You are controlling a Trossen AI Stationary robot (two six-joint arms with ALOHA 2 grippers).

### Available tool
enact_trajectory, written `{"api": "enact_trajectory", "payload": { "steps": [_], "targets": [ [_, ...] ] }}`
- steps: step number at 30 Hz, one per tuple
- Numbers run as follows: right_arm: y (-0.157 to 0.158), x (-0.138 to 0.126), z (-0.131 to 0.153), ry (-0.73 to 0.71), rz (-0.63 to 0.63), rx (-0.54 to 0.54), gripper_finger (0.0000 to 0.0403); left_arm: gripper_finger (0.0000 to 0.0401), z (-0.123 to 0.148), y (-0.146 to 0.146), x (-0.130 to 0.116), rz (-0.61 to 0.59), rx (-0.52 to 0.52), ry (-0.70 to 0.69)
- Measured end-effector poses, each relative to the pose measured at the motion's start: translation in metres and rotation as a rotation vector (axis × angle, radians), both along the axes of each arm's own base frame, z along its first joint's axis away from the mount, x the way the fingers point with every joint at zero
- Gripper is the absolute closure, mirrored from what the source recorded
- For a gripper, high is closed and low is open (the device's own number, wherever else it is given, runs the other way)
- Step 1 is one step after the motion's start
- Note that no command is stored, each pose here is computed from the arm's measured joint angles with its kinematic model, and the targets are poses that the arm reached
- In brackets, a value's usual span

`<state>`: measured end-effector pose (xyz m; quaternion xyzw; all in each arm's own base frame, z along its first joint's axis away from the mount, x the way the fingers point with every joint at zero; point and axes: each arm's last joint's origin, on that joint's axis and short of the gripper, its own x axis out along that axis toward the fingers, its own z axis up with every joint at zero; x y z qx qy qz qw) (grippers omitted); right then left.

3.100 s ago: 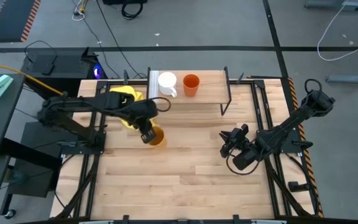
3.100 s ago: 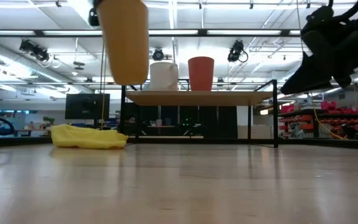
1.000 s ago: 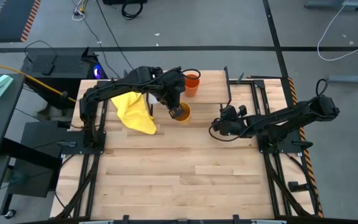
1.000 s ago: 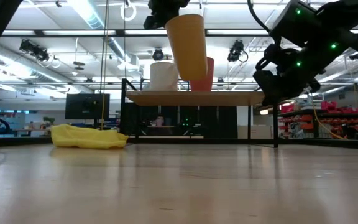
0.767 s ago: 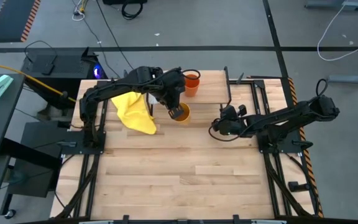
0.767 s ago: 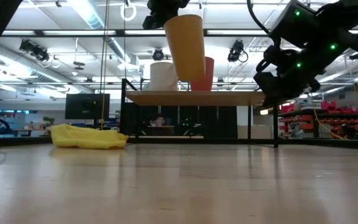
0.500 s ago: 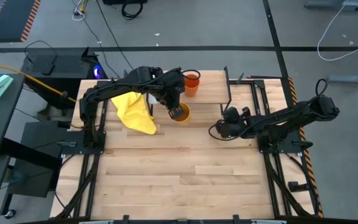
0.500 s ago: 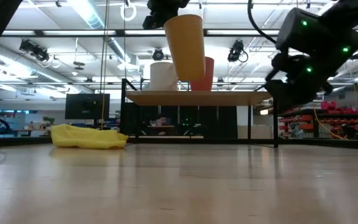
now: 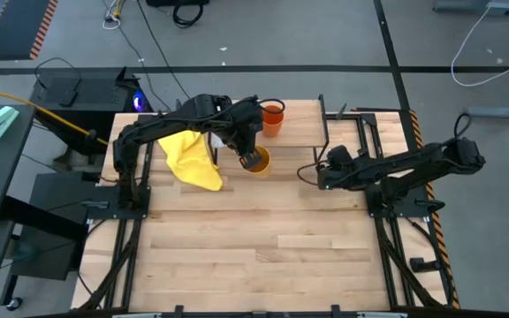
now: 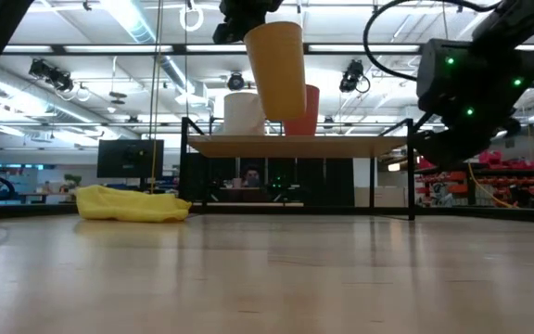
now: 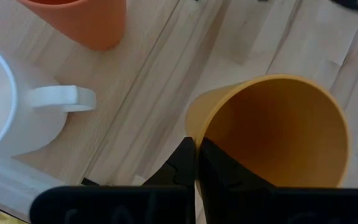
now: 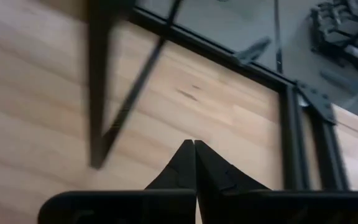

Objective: Stack small to large cups/mugs on shelf
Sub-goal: Put the yellow cup on the shelf

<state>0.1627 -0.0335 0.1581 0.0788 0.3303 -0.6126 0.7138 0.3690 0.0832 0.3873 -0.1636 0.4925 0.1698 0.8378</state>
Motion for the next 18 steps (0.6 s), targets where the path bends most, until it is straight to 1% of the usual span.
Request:
{"api": "enact_trajectory", "payload": {
  "steps": [3, 6, 10, 13, 18],
  "targets": [
    [-0.003, -0.008, 0.008, -0.020, -0.022, -0.004, 0.0403, 0.0391, 0.000, 0.000, 0.000, 0.000, 0.000, 0.000],
    [-0.003, -0.016, 0.018, -0.045, -0.017, -0.014, 0.0403, 0.0390, 0.000, 0.000, 0.000, 0.000, 0.000, 0.000],
    [-0.004, -0.029, 0.032, -0.113, -0.035, -0.066, 0.0403, 0.0391, 0.000, 0.000, 0.000, 0.000, 0.000, 0.001],
    [-0.008, -0.039, 0.042, -0.181, -0.080, -0.086, 0.0403, 0.0391, 0.000, 0.000, 0.000, -0.001, 0.000, 0.000],
    [-0.022, -0.048, 0.051, -0.225, -0.151, -0.113, 0.0403, 0.0390, 0.000, -0.001, 0.000, -0.010, 0.005, 0.001]
  ]
}}
